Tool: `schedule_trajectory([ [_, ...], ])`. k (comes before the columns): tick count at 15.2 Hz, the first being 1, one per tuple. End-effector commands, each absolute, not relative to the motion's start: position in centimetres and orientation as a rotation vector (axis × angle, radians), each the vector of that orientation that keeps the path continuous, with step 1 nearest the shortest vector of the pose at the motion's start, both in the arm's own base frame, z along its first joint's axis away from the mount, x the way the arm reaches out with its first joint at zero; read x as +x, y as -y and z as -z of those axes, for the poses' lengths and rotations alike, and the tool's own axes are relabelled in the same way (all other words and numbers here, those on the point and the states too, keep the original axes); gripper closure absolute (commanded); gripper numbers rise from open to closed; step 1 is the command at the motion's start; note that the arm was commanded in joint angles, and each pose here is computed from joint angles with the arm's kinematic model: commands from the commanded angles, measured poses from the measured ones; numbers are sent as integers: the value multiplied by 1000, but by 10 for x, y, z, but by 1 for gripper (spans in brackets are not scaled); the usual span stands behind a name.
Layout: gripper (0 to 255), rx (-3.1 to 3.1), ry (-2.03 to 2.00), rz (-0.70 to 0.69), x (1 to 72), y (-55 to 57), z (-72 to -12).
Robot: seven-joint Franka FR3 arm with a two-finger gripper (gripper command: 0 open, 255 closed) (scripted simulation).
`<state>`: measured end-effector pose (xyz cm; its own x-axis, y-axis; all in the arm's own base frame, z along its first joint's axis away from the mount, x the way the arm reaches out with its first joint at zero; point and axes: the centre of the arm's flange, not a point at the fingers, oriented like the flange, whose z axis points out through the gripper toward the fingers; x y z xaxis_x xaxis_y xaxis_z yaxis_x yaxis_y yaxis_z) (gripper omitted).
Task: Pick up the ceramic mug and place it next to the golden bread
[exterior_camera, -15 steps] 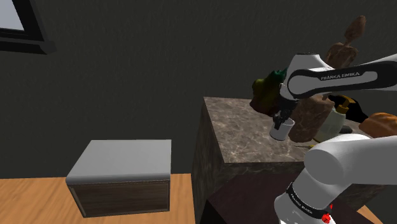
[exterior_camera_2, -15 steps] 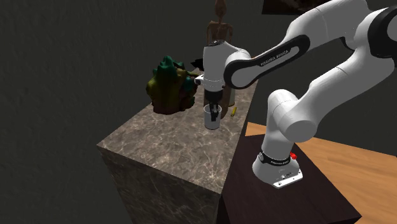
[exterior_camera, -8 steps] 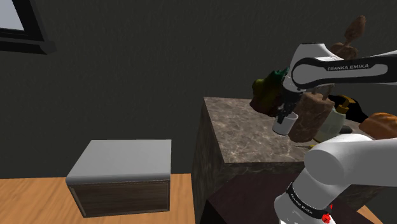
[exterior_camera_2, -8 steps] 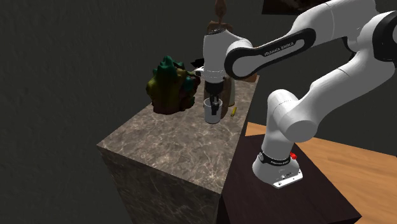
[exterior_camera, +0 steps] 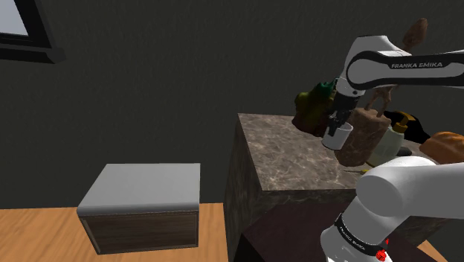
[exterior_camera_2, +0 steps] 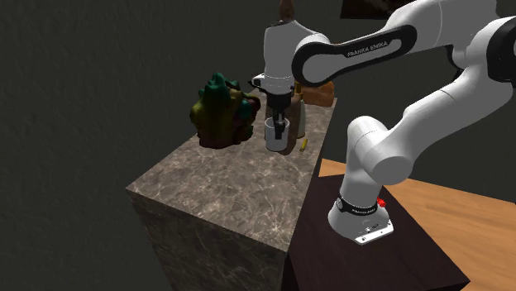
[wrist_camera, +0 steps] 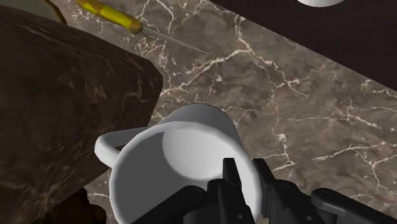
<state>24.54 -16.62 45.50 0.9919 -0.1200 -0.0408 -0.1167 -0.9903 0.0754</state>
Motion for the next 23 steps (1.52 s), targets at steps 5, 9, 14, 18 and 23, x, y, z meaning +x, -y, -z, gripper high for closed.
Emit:
schedule_trajectory([
  [5, 255, 3063, 182, 70, 245, 165, -488],
  [9, 255, 3063, 182, 70, 245, 165, -509],
  [14, 255, 3063, 182, 70, 245, 165, -535],
  [18, 255, 3063, 182, 70, 245, 165, -556],
  [23, 255, 3063, 182, 70, 245, 165, -580],
])
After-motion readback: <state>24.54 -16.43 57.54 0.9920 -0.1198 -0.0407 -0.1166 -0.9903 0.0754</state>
